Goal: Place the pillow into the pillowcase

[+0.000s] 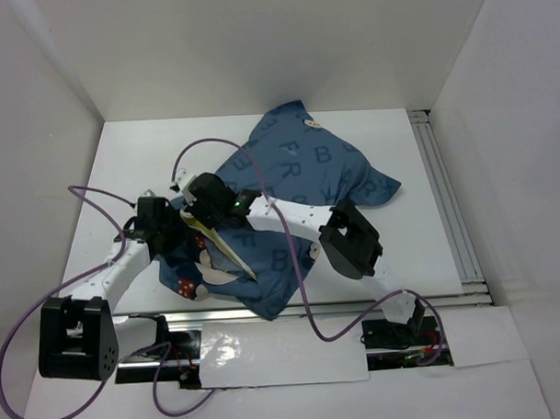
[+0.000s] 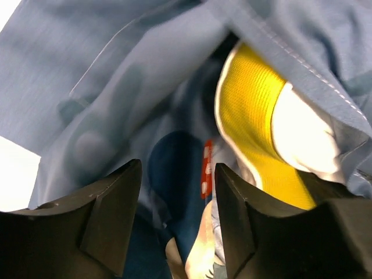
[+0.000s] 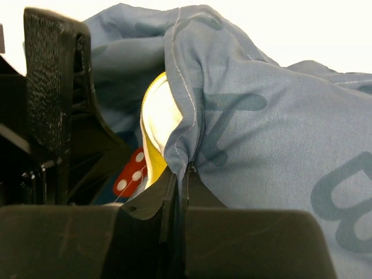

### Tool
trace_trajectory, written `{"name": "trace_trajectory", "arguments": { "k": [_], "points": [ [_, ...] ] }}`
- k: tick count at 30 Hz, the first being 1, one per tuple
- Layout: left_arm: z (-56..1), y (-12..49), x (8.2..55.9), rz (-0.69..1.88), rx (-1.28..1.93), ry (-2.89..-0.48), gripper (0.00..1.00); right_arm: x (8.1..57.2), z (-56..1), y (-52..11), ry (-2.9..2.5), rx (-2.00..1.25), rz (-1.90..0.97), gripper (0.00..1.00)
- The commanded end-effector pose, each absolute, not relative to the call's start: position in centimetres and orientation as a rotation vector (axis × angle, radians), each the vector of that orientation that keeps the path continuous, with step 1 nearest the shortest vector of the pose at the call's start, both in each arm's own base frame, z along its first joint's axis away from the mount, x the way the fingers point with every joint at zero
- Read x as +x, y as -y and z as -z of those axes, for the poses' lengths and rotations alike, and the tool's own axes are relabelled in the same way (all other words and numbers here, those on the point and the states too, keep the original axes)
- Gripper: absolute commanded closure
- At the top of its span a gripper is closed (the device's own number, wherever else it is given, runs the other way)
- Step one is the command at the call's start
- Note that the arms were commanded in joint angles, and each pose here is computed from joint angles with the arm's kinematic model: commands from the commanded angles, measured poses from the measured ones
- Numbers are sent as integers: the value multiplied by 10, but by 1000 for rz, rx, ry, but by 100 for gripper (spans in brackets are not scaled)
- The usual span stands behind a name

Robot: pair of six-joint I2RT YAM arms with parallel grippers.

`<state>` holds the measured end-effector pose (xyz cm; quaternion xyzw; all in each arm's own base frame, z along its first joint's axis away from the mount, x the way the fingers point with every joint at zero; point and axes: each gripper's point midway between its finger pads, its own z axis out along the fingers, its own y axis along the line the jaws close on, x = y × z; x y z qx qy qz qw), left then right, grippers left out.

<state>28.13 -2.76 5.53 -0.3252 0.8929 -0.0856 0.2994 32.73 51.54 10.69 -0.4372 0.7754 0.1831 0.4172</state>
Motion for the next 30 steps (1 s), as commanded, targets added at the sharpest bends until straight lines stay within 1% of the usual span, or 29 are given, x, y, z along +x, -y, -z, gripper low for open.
{"name": "trace_trajectory", "arguments": {
  "k": [1, 3, 5, 6, 7, 10, 11, 14, 16, 18, 21, 22, 24, 27, 30],
  "points": [
    [-82, 37, 299, 303, -639, -2261, 34, 339, -195, -499, -1886, -934, -585, 100],
    [-92, 52, 302, 395, -519, -2208, 30, 335, -217, -495, -1876, -914, -675, 100],
    [-110, 62, 304, 466, -449, -2125, 24, 336, -227, -491, -1855, -901, -721, 100],
    [-114, 69, 303, 499, -406, -2110, 15, 340, -235, -486, -1852, -879, -733, 100],
    [-115, 72, 302, 507, -392, -2100, 4, 340, -241, -485, -1843, -875, -736, 100],
    [-122, 76, 302, 505, -357, -2074, 2, 342, -257, -480, -1824, -857, -739, 100],
    [-122, 76, 302, 505, -357, -2074, 0, 340, -261, -480, -1822, -863, -748, 100],
    [-127, 74, 311, 464, -365, -2057, 0, 339, -276, -478, -1807, -857, -753, 100],
    [-132, 85, 313, 497, -328, -2041, 0, 334, -295, -475, -1779, -854, -772, 100],
    [-150, 99, 321, 558, -281, -1968, 0, 329, -303, -473, -1774, -852, -795, 100],
    [-156, 118, 328, 584, -199, -1929, 0, 327, -327, -463, -1745, -822, -807, 100],
    [-162, 120, 333, 553, -170, -1919, 0, 326, -334, -461, -1732, -817, -811, 100],
    [-151, 126, 338, 483, -131, -1972, 0, 326, -350, -456, -1715, -783, -808, 100],
    [-139, 134, 337, 420, -114, -2020, 0, 334, -376, -443, -1687, -732, -802, 100],
    [-140, 139, 334, 402, -136, -2013, 0, 336, -395, -433, -1662, -696, -788, 100]
  ]
}}
